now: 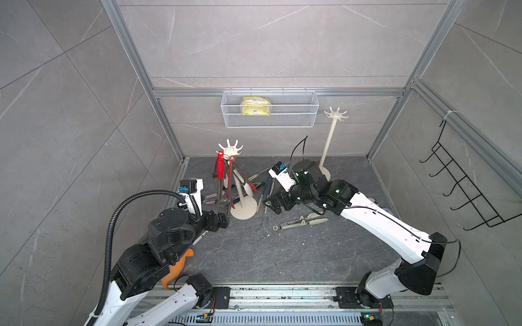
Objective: Hang food tongs on kitchen utensil racks
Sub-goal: Hang the food tongs on the rack, then pick up the food tongs from the center of the board.
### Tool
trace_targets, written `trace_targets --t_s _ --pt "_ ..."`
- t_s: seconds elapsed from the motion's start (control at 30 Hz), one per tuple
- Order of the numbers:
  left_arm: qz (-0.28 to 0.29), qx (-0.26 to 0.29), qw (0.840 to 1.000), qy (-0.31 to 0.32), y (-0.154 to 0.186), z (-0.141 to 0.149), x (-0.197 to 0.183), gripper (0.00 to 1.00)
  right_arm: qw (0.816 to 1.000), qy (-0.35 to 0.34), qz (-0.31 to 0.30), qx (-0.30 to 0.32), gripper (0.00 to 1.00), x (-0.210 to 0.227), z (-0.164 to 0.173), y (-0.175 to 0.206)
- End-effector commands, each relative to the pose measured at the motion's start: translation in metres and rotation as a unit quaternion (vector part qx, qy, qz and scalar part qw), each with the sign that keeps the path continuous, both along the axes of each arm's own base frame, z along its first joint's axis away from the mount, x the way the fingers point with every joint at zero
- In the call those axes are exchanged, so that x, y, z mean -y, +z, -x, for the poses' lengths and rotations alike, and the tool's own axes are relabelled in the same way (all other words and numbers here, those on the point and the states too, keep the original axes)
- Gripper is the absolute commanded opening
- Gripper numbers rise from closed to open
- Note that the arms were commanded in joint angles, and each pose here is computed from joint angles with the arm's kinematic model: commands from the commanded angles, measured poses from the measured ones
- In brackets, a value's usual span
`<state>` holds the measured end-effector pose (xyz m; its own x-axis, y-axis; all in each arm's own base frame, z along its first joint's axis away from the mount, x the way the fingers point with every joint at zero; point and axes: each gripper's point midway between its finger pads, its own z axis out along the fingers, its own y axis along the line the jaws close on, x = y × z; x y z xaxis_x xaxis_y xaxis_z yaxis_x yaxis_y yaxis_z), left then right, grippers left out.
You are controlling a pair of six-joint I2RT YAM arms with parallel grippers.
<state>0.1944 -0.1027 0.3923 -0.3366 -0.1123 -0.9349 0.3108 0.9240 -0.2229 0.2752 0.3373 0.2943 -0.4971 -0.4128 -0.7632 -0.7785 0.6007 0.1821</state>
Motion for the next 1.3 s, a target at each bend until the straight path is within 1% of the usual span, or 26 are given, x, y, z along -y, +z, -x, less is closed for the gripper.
trace_targets --t_s 0.0,0.23,0.37,0.57,0.63,0.73,0.87,0.93,1.0,1.1,1.27 --pt "-0.001 0.022 1.0 0.004 0.01 -0.002 -0.002 0.99 1.0 0.014 0.018 -0.015 1.0 0.016 0.015 -0.007" --pt "-0.007 0.017 1.0 0.006 0.007 -0.001 -0.003 0.99 0.997 0.018 0.072 -0.03 1.0 0.043 0.022 -0.037" --pt "-0.007 0.016 1.0 0.009 0.007 -0.002 -0.004 0.99 0.991 0.04 0.123 -0.033 0.98 0.06 0.023 -0.061" --pt "-0.009 0.013 1.0 0.008 0.005 -0.002 -0.003 0.99 0.984 0.075 0.16 -0.032 0.96 0.084 0.017 -0.09" --pt "-0.011 0.011 1.0 0.008 0.004 -0.002 -0.004 0.99 0.977 0.103 0.185 -0.032 0.96 0.091 0.021 -0.1" --pt "-0.011 0.011 1.0 0.008 0.004 0.0 -0.005 1.0 0.969 0.137 0.2 -0.05 0.95 0.099 0.027 -0.111" --pt "-0.008 0.013 1.0 0.011 0.005 0.002 -0.009 0.99 0.957 0.159 0.23 -0.073 0.93 0.113 0.028 -0.13" --pt "-0.008 0.014 1.0 0.013 0.006 0.004 -0.011 0.99 0.95 0.174 0.248 -0.074 0.92 0.12 0.029 -0.139" --pt "-0.008 0.012 1.0 0.013 0.005 0.005 -0.012 0.99 0.947 0.181 0.257 -0.064 0.92 0.125 0.026 -0.145" --pt "-0.004 0.011 1.0 0.014 0.005 0.007 -0.014 0.99 0.948 0.187 0.254 -0.049 0.91 0.131 0.02 -0.149" --pt "0.001 0.014 1.0 0.02 0.007 0.009 -0.018 0.99 0.944 0.2 0.257 -0.049 0.89 0.141 0.013 -0.162"
